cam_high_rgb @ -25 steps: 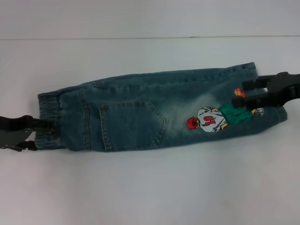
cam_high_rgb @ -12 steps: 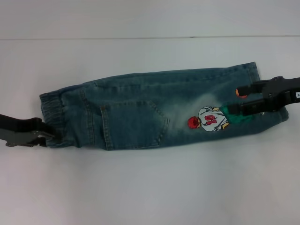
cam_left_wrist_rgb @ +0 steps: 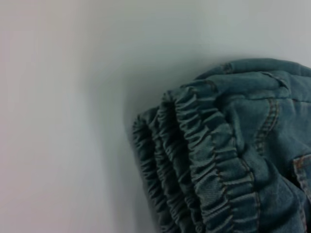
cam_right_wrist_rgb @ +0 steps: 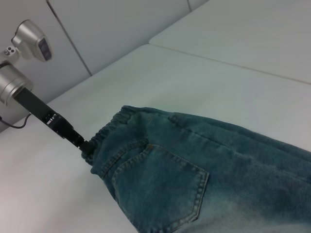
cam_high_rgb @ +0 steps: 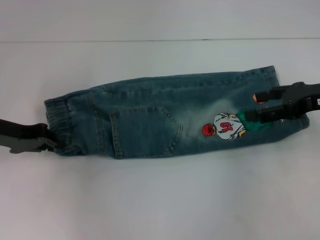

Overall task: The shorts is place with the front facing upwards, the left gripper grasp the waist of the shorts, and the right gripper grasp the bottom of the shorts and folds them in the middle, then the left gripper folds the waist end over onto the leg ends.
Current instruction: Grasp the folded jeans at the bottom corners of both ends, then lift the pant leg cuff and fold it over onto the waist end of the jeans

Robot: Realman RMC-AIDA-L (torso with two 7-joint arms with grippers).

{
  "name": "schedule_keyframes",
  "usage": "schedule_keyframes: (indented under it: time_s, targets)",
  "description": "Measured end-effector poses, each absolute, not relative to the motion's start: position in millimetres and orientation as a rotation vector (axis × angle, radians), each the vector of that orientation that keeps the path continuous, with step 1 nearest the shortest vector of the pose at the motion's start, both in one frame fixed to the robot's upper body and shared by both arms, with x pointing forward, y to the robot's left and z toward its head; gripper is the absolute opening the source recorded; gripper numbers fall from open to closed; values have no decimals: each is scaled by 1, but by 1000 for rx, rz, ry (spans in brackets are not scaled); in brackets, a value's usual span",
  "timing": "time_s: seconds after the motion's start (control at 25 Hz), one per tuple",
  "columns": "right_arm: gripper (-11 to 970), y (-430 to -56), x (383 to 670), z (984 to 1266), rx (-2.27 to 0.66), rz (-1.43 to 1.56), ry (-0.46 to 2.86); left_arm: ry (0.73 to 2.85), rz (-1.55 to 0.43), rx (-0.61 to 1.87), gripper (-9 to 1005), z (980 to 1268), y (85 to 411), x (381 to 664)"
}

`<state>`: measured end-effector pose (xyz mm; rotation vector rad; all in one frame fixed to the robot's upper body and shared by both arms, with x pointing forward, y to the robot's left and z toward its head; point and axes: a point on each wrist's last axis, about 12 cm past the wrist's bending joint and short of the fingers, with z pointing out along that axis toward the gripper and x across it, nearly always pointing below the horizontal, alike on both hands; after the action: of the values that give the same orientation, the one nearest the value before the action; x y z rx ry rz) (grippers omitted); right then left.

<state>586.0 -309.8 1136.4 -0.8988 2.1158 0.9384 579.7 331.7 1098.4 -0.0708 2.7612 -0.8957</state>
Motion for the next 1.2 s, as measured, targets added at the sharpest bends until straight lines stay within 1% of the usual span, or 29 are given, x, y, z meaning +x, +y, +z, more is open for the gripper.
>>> schedule_keyframes:
  time_s: [0.16, 0.36, 0.56, 0.88, 1.08, 1.2]
  targets:
    - [918, -310, 586, 1137, -898, 938, 2116, 2723, -929, -24, 162, 1100, 331, 579]
    - [913, -308, 587, 1137, -887, 944, 2105, 2700, -953, 63, 114, 1105, 331, 577]
    - [907, -302, 590, 1133, -828, 939, 2072, 2661, -953, 94, 74, 1120, 338, 578]
    - [899, -272, 595, 1114, -739, 916, 2052, 2560, -993, 109, 72, 1149, 356, 580]
    - [701, -246, 600, 1099, -695, 893, 2029, 2504, -1032, 136, 70, 1165, 359, 584]
    - [594, -228, 605, 1086, -615, 927, 2014, 2484, -1030, 152, 69, 1173, 360, 588]
